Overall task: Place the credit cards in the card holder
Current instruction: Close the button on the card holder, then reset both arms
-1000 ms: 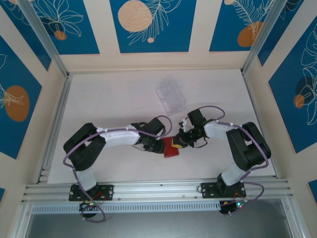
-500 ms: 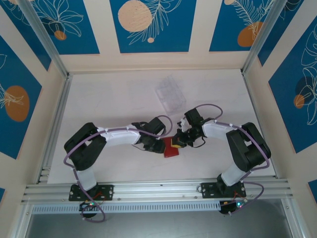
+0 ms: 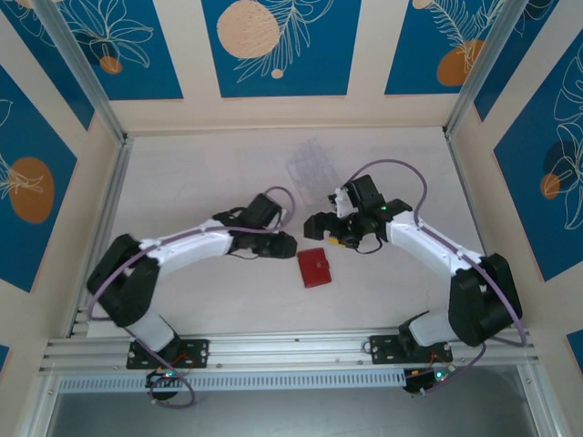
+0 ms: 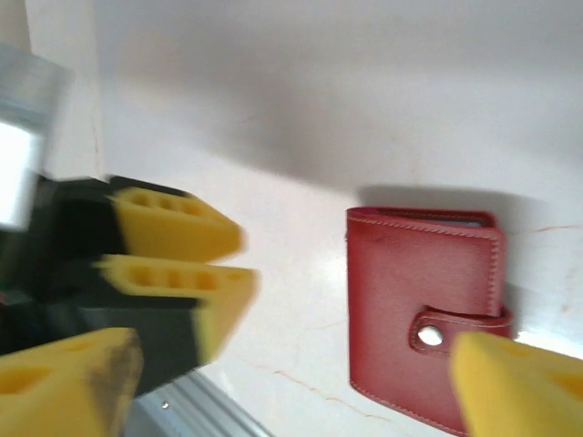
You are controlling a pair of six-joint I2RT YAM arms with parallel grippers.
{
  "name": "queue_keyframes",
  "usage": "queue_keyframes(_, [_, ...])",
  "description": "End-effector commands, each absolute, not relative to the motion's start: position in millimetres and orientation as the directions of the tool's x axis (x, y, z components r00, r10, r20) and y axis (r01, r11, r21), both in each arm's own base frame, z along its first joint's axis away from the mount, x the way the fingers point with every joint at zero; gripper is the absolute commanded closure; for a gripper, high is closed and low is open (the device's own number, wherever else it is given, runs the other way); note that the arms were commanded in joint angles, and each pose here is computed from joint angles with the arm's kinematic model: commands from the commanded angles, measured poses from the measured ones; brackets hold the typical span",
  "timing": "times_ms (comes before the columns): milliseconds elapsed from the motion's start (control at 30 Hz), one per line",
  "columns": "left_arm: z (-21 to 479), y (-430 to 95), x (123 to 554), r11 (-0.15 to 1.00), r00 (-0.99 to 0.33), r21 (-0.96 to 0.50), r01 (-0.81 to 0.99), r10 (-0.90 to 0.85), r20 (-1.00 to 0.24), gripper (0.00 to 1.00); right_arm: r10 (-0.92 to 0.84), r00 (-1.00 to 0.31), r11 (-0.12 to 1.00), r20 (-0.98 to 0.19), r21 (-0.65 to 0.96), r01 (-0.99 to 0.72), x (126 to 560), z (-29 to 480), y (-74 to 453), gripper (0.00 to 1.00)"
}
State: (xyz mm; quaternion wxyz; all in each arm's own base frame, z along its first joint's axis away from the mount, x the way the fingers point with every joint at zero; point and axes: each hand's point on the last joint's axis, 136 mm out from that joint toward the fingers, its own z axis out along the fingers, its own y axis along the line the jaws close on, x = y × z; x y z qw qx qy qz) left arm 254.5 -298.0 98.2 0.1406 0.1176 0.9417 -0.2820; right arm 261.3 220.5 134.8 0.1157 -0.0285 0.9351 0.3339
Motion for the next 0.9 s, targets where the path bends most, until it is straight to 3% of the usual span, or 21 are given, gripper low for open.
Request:
queue_keyframes(0, [135, -267, 262, 0.798, -0.885, -0.505, 0.328, 0.074, -0.459, 0.38, 0.091, -0.918, 0.872, -0.385, 0.476, -0.113, 268, 145, 182, 0.01])
queue_keyframes(67, [151, -235, 275, 0.841, -0.831, -0.447, 0.304, 0.005, -0.556, 0.22, 0.14, -0.86, 0.922, -0.491, 0.38, -0.067, 278, 151, 152, 0.01])
queue_keyframes(100, [157, -216, 282, 0.877, -0.795, -0.394, 0.276, -0.023, -0.607, 0.02, 0.167, -0.826, 0.939, -0.538, 0.343, -0.034, 284, 154, 136, 0.01])
queue_keyframes(133, [161, -197, 289, 0.911, -0.76, -0.337, 0.238, -0.041, -0.648, 0.0, 0.189, -0.79, 0.954, -0.584, 0.299, 0.008, 289, 156, 120, 0.01])
queue_keyframes(267, [184, -123, 310, 0.996, -0.528, -0.066, 0.053, -0.028, -0.849, 0.0, 0.251, -0.564, 0.964, -0.787, 0.147, 0.224, 307, 168, 48, 0.01])
queue_keyframes(400, [194, -74, 312, 0.991, -0.29, 0.059, -0.123, 0.021, -0.957, 0.0, 0.148, -0.358, 0.986, -0.922, 0.111, 0.121, 327, 184, 31, 0.01])
queue_keyframes(467, [194, -55, 311, 0.971, -0.208, 0.119, -0.205, 0.076, -0.975, 0.0, 0.101, -0.292, 0.985, -0.951, 0.053, 0.167, 331, 179, 15, 0.01])
queue_keyframes(567, [185, -22, 315, 0.924, -0.22, 0.18, -0.339, 0.108, -0.969, 0.0, 0.133, -0.333, 0.984, -0.934, 0.085, 0.156, 344, 159, 7, 0.01])
queue_keyframes(800, [145, 4, 344, 0.899, -0.304, 0.259, -0.353, 0.151, -0.941, 0.0, 0.146, -0.333, 0.981, -0.932, 0.093, 0.171, 371, 125, -6, 0.01])
queue_keyframes(867, [139, 9, 348, 0.902, -0.263, 0.23, -0.365, 0.138, -0.955, 0.0, 0.157, -0.332, 0.981, -0.93, 0.107, 0.163, 379, 119, -10, 0.01])
